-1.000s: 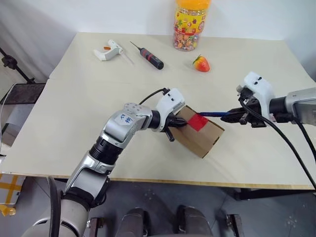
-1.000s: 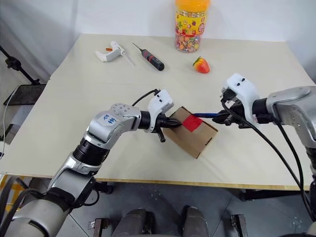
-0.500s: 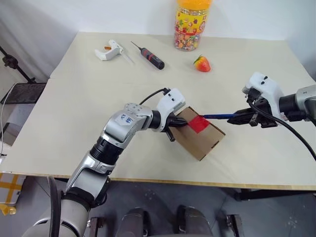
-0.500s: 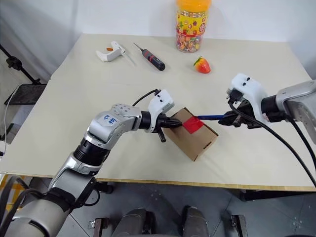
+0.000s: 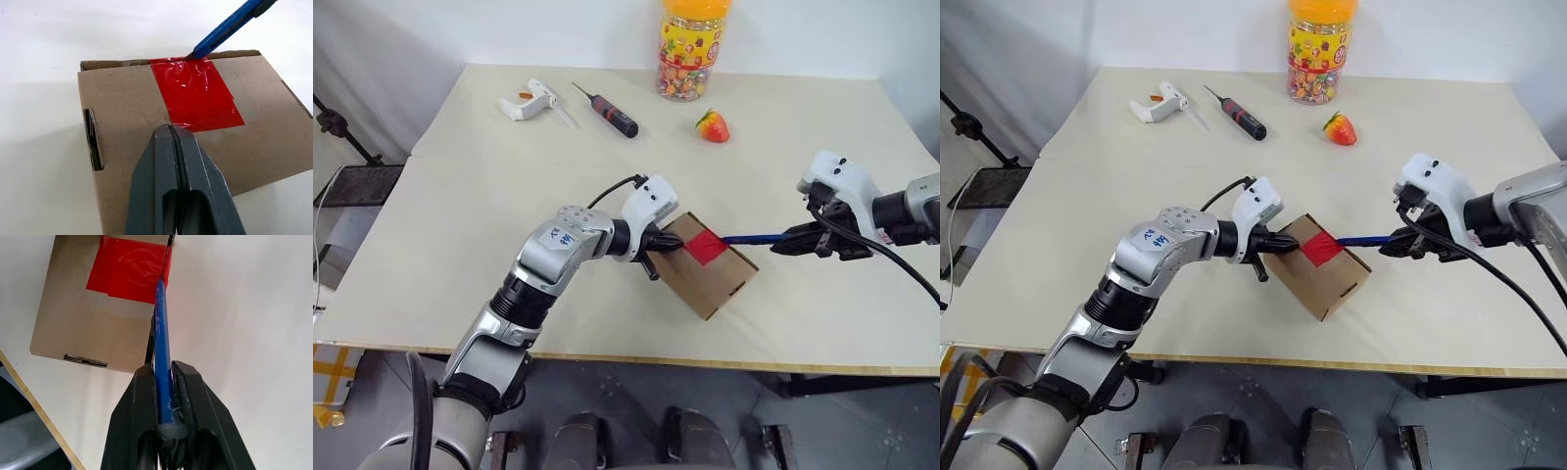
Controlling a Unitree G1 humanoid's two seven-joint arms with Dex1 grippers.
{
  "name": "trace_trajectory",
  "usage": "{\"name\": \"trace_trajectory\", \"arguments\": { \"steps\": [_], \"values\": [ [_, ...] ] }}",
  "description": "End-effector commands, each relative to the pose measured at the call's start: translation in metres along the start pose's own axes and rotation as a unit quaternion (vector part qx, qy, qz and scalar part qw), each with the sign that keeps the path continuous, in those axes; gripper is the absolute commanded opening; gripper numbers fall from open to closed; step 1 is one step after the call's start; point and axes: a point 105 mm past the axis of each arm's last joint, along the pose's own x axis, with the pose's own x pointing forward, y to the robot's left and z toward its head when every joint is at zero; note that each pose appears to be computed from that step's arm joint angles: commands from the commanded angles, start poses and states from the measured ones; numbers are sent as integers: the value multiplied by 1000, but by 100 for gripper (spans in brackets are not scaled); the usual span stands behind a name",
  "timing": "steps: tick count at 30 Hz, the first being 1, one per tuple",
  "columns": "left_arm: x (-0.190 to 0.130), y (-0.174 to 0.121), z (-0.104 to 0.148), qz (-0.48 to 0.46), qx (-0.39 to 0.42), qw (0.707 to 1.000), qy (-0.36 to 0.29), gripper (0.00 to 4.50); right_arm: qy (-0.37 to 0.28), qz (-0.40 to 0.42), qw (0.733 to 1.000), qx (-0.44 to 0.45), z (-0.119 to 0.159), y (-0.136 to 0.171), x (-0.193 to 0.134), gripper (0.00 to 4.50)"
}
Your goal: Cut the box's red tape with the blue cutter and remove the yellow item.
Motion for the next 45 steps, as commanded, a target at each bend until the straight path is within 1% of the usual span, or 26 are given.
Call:
{"name": "trace_trajectory", "arguments": {
  "steps": [1,9,12,17,18,20,22,23,26,27,30,33,36,38,41,43,45],
  "values": [
    [-1,9,-19,32,-19,999,31,1,9,-3,1000,4,-5,0,-4,17],
    [-2,8,-22,32,-19,999,32,1,24,-23,999,16,-16,-4,-22,17],
    [-2,9,-22,33,-19,999,32,1,20,-28,999,21,-19,-4,-28,17],
    [-2,10,-21,32,-18,999,32,1,-45,-33,998,33,-9,-3,-45,17],
    [-2,10,-21,32,-18,999,31,1,-68,-34,997,34,-6,-3,-50,17],
    [-2,11,-20,27,-17,999,27,1,-153,-41,986,52,-2,-7,-66,17],
    [-2,10,-17,17,-23,999,17,1,-221,-74,970,74,-14,-23,-70,17],
    [-2,9,-14,11,-20,1000,11,1,-232,-98,963,93,-26,-32,-66,17],
    [-4,9,-4,-1,-20,1000,-12,1,-243,-135,951,134,-55,-45,-48,17],
    [-4,9,-2,-3,-22,1000,-17,1,-247,-141,948,139,-61,-46,-44,17],
    [-11,5,21,-31,-9,997,-69,1,-273,-159,924,215,-92,-53,-20,17],
    [-19,0,40,-58,-6,993,-106,1,-267,-164,908,279,-122,-54,2,17],
    [-27,-1,49,-67,-3,990,-122,1,-266,-162,898,310,-136,-53,12,17],
    [-38,1,56,-72,-2,989,-132,0,-251,-160,895,333,-147,-52,17,90],
    [-55,4,59,-77,-11,988,-131,0,-253,-172,893,330,-143,-54,6,176],
    [-66,1,54,-85,-19,989,-121,0,-245,-182,899,315,-142,-55,-3,245],
    [-75,-3,44,-91,-26,991,-99,0,-231,-187,908,295,-138,-54,-11,307]
  ]
}}
